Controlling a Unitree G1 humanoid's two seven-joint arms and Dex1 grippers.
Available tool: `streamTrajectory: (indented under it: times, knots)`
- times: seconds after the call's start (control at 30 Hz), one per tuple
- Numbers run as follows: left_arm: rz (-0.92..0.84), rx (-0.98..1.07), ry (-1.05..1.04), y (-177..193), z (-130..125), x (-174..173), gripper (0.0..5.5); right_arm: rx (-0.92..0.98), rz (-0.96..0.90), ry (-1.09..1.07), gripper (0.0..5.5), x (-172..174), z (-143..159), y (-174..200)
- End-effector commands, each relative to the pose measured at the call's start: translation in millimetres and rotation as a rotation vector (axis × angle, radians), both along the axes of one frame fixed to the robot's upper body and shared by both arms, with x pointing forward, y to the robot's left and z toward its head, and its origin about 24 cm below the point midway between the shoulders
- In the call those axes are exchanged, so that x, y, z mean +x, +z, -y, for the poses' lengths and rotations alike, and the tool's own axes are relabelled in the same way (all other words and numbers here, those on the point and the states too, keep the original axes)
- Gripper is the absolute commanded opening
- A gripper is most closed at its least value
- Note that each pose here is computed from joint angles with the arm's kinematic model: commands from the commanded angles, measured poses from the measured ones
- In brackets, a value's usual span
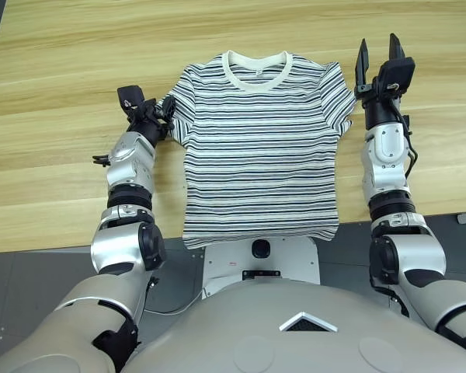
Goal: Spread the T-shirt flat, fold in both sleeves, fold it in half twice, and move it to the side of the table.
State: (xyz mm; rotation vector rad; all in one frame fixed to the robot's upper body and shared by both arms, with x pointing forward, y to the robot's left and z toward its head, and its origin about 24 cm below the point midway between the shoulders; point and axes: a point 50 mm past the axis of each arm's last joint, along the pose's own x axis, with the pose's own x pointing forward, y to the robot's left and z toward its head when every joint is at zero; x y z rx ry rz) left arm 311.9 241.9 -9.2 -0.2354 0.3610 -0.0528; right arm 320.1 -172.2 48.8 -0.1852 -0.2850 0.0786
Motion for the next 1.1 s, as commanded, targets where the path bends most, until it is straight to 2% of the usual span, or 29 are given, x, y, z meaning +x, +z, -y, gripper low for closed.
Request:
streamTrajectory:
  times: [0.03,0.37,0.8,1.1]
  knots:
    - [-0.053,0.0,-0.006,-10.8,3.9,-5.9,1.87,-0.001,-0.02,0.003,2.45,-0.6,-3.4,-3.6]
    - [0.002,-0.017,0.01,-6.2,6.6,-4.5,0.17,-0.006,-0.026,-0.004,2.45,-0.5,-3.0,-5.2]
    - [0.091,0.025,-0.017,12.9,13.8,3.5,0.13,-0.009,-0.037,-0.009,2.45,-0.6,-5.8,-9.4]
    - [0.165,0.033,-0.157,28.0,52.3,4.3,0.13,-0.005,-0.043,-0.015,2.45,0.0,-8.0,-11.2]
